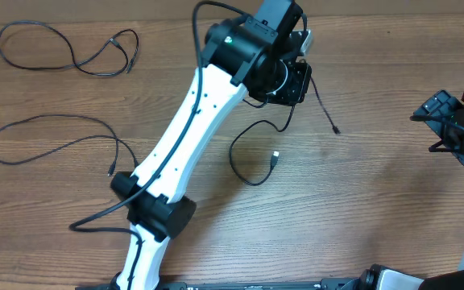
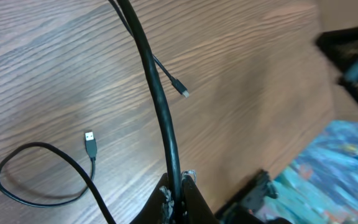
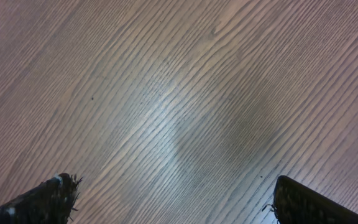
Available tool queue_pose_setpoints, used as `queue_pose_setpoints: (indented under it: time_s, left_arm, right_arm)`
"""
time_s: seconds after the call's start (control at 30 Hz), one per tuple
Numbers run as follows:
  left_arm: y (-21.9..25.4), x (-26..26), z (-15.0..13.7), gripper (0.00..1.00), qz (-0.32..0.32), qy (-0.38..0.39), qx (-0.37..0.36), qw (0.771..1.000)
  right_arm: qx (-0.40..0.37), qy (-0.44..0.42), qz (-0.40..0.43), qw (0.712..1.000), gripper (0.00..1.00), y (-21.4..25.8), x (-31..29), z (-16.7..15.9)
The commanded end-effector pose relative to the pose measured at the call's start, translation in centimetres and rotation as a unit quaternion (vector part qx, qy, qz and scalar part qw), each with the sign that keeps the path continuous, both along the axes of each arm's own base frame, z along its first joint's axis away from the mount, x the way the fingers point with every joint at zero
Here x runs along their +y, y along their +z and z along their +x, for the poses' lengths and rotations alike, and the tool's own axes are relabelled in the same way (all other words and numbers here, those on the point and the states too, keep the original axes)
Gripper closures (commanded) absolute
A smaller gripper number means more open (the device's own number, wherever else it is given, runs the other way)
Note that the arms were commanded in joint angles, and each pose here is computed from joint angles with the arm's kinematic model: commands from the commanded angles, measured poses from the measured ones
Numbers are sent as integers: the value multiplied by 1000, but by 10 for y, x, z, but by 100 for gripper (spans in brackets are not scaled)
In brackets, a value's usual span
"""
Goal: Untangle cables
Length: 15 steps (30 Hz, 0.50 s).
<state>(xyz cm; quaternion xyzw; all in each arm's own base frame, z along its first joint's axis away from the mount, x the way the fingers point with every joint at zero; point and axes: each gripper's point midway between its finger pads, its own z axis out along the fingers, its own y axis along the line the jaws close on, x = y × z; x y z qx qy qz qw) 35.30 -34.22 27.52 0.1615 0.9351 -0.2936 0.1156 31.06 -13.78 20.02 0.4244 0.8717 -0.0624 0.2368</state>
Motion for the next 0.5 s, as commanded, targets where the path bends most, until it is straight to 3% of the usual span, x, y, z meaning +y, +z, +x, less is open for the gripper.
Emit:
queue_pose_setpoints:
  time_s: [0.0, 0.23, 0.47]
  left_arm:
    - [46, 3, -21, 96, -44, 5, -12, 999]
    - [34, 24, -20, 96, 12, 40, -13, 999]
    - [22, 42, -26, 96, 53, 119, 36, 991]
  right_arm:
    - [-15, -4, -10, 1000, 0, 12, -5, 4]
    - [-15, -4, -10, 1000, 0, 12, -5, 4]
    - [-15, -4, -10, 1000, 0, 12, -5, 4]
